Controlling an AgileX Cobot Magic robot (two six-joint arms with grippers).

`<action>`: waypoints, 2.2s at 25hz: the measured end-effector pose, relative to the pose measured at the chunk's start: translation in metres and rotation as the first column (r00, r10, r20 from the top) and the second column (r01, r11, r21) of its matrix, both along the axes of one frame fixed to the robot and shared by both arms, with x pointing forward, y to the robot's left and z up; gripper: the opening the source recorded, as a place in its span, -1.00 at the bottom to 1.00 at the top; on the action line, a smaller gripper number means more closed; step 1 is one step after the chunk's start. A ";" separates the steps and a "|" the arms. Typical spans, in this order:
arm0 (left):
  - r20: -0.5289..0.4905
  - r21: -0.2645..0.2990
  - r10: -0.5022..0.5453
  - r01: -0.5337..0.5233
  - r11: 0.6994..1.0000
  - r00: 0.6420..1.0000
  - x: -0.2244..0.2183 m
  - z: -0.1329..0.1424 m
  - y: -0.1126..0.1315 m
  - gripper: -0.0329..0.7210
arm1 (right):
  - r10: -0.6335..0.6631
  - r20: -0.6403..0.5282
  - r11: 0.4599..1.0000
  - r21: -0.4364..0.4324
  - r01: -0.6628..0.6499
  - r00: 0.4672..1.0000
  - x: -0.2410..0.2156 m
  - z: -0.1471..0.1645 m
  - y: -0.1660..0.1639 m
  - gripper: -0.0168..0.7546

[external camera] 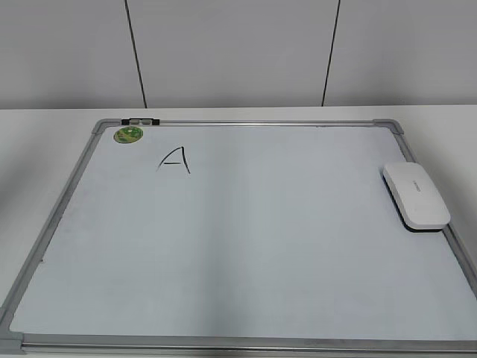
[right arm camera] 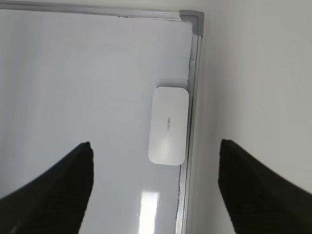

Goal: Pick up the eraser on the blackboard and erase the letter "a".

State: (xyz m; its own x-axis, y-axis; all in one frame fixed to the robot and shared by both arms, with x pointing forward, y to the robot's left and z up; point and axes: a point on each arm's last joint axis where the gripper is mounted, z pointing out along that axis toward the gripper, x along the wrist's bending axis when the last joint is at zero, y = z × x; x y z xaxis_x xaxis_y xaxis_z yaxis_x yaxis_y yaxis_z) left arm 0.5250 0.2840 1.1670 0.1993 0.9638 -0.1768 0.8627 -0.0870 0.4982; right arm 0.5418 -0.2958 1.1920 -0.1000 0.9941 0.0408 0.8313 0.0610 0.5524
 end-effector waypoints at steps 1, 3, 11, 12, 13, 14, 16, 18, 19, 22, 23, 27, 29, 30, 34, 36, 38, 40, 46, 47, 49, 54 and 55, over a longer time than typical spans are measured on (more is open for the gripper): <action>-0.003 -0.002 0.000 0.000 1.000 1.000 -0.009 -0.001 -0.001 0.18 | 0.001 0.003 1.000 0.002 -0.001 1.000 -0.004 0.001 0.000 0.58; -0.028 0.002 0.009 -0.009 1.000 1.000 -0.026 -0.008 -0.001 0.18 | 0.002 -0.002 1.000 0.006 -0.002 1.000 -0.010 0.000 0.001 0.58; -0.039 0.049 0.045 -0.043 0.998 0.998 -0.084 -0.022 0.003 0.18 | 0.007 -0.017 1.000 0.025 -0.006 1.000 -0.038 -0.004 0.003 0.58; -0.033 0.055 0.051 -0.050 0.997 0.998 -0.090 -0.022 0.003 0.18 | 0.007 -0.009 1.000 0.025 -0.007 1.000 -0.044 -0.003 0.003 0.58; -0.032 0.062 0.057 -0.055 0.997 0.998 -0.096 -0.023 0.004 0.18 | 0.007 0.000 1.000 0.025 -0.007 1.000 -0.050 -0.001 0.003 0.58; -0.027 0.072 0.061 -0.059 0.996 0.998 -0.102 -0.024 0.004 0.18 | 0.007 0.006 1.000 0.027 -0.008 1.000 -0.055 0.000 0.004 0.58; -0.011 0.089 0.055 -0.054 0.995 0.998 -0.113 -0.025 0.004 0.17 | 0.008 0.031 1.000 0.026 -0.008 0.999 -0.071 0.005 0.004 0.58; -0.002 0.097 0.037 -0.036 0.995 0.999 -0.121 -0.025 0.001 0.17 | 0.008 0.054 1.000 0.025 -0.009 0.999 -0.085 0.009 0.004 0.58; -0.002 0.098 0.030 -0.029 0.995 1.000 -0.124 -0.026 0.000 0.17 | 0.008 0.069 1.000 0.025 -0.009 0.998 -0.093 0.011 0.004 0.58; -0.009 0.096 0.027 -0.026 0.995 1.000 -0.126 -0.029 -0.001 0.17 | 0.008 0.101 1.000 0.024 -0.010 0.995 -0.115 0.014 0.005 0.58; -0.011 0.092 0.034 -0.033 0.995 0.999 -0.126 -0.029 -0.001 0.17 | 0.008 0.110 1.000 0.024 -0.011 0.994 -0.121 0.015 0.005 0.58; -0.003 0.081 0.045 -0.044 0.996 0.999 -0.129 -0.028 -0.002 0.17 | 0.008 0.131 1.000 0.023 -0.011 0.991 -0.140 0.014 0.005 0.58; 0.014 0.077 0.042 -0.043 0.996 0.999 -0.134 -0.025 -0.002 0.17 | 0.006 0.125 1.000 0.027 -0.010 0.992 -0.146 0.010 0.006 0.58; 0.026 0.075 0.039 -0.041 0.996 0.999 -0.137 -0.023 -0.003 0.17 | 0.008 0.121 0.999 0.035 -0.012 0.993 -0.147 0.008 0.006 0.58; 0.065 0.068 0.030 -0.035 0.997 0.997 -0.152 -0.021 -0.004 0.17 | 0.014 0.103 0.998 0.056 -0.020 0.995 -0.155 -0.001 0.008 0.58; 0.071 0.066 0.030 -0.035 0.997 0.997 -0.162 -0.025 -0.003 0.17 | 0.014 0.099 0.998 0.058 -0.020 0.995 -0.161 -0.006 0.009 0.58; 0.067 0.067 0.030 -0.034 0.997 0.997 -0.172 -0.033 -0.003 0.17 | 0.012 0.105 0.998 0.059 -0.019 0.994 -0.169 -0.009 0.009 0.58; 0.067 0.066 0.030 -0.035 0.997 0.997 -0.181 -0.040 -0.002 0.17 | 0.012 0.117 0.998 0.059 -0.019 0.993 -0.178 -0.011 0.009 0.58; 0.049 0.053 0.029 -0.032 0.998 0.998 -0.199 -0.061 -0.002 0.17 | 0.008 0.083 0.999 0.053 -0.013 0.997 -0.203 -0.040 0.009 0.57; 0.047 0.051 0.029 -0.031 0.998 0.998 -0.202 -0.064 -0.002 0.17 | 0.014 0.070 0.999 0.049 -0.017 0.997 -0.206 -0.047 0.009 0.57; 0.048 0.050 0.028 -0.031 0.998 0.998 -0.209 -0.071 -0.002 0.17 | 0.022 0.029 0.999 0.034 -0.023 0.999 -0.210 -0.063 0.009 0.57; 0.067 0.043 0.028 -0.031 0.999 0.997 -0.228 -0.088 -0.001 0.17 | 0.029 -0.010 0.999 -0.019 -0.029 1.000 -0.227 -0.091 0.006 0.57; 0.078 0.042 0.029 -0.032 0.999 0.997 -0.232 -0.091 -0.001 0.17 | 0.015 -0.010 1.000 -0.024 -0.016 1.000 -0.231 -0.095 0.005 0.57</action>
State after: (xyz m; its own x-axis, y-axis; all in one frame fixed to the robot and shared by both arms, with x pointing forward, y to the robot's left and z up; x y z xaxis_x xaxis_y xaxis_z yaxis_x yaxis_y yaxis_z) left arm 0.2934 0.2828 1.0764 0.1814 0.9761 -0.1200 0.8244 -0.0844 0.5597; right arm 0.3111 -0.2906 1.0968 -0.1152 0.9932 0.0184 0.8356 0.0869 0.5424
